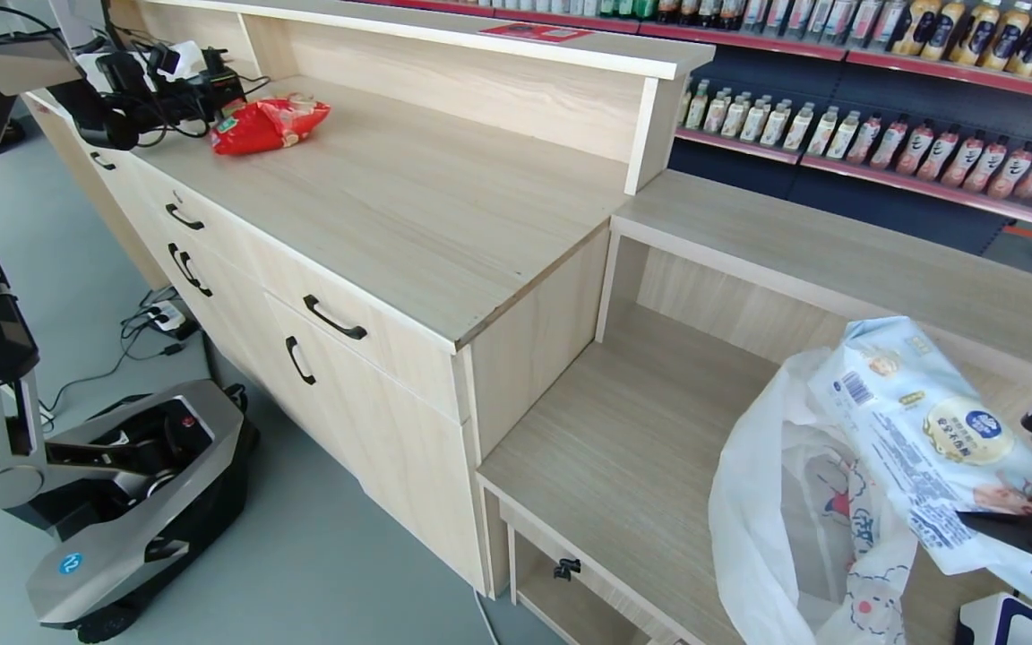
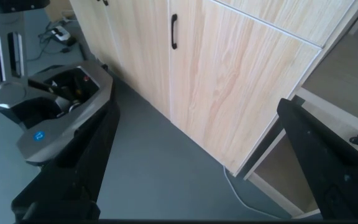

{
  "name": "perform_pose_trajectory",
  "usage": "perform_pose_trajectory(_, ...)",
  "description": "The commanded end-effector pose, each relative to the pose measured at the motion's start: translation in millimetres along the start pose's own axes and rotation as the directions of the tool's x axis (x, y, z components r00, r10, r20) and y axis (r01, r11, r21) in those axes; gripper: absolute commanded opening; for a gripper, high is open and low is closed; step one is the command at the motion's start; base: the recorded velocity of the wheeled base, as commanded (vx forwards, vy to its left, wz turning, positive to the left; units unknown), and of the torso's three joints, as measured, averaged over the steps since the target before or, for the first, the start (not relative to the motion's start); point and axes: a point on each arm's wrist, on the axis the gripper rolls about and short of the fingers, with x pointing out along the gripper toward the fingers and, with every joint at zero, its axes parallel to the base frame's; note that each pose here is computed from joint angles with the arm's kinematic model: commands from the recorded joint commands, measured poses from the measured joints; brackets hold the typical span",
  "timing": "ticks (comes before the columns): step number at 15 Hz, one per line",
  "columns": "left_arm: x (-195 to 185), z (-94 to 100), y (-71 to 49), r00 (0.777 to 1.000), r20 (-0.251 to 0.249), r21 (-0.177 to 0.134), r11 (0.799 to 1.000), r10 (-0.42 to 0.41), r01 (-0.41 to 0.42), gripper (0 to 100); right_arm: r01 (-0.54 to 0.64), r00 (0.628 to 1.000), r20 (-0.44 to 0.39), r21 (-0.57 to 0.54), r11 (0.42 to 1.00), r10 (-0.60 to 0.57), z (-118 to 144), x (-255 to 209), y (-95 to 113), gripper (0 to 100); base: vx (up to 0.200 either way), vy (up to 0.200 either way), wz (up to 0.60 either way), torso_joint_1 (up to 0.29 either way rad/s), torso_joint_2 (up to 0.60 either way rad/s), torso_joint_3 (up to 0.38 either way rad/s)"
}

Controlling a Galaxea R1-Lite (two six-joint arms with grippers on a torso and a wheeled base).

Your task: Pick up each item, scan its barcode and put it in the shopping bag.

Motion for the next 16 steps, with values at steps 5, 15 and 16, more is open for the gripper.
perform_pose_trajectory(5,0.0,0.0,0.0,1.0,0.001,0.0,1.0,0.001,-0.001,100,-0.163,0.986,-0.027,0.057,0.985,0.164,-16.5,26.1,7.0,0,0.0,0.0,0.0,0.0,0.0,0.0)
perform_pose_trajectory(15,0.0,0.0,0.0,1.0,0.001,0.0,1.0,0.001,-0.001,100,-0.31,0.951,0.058,0.152,0.939,0.304,-36.0,62.3,4.0,0,0.0,0.0,0.0,0.0,0.0,0.0)
perform_pose_trajectory(16,0.0,0.0,0.0,1.0,0.001,0.0,1.0,0.001,-0.001,100,-0.306,0.952,0.058,0.156,0.939,0.301,-40.0,66.0,4.4,0,0.0,0.0,0.0,0.0,0.0,0.0)
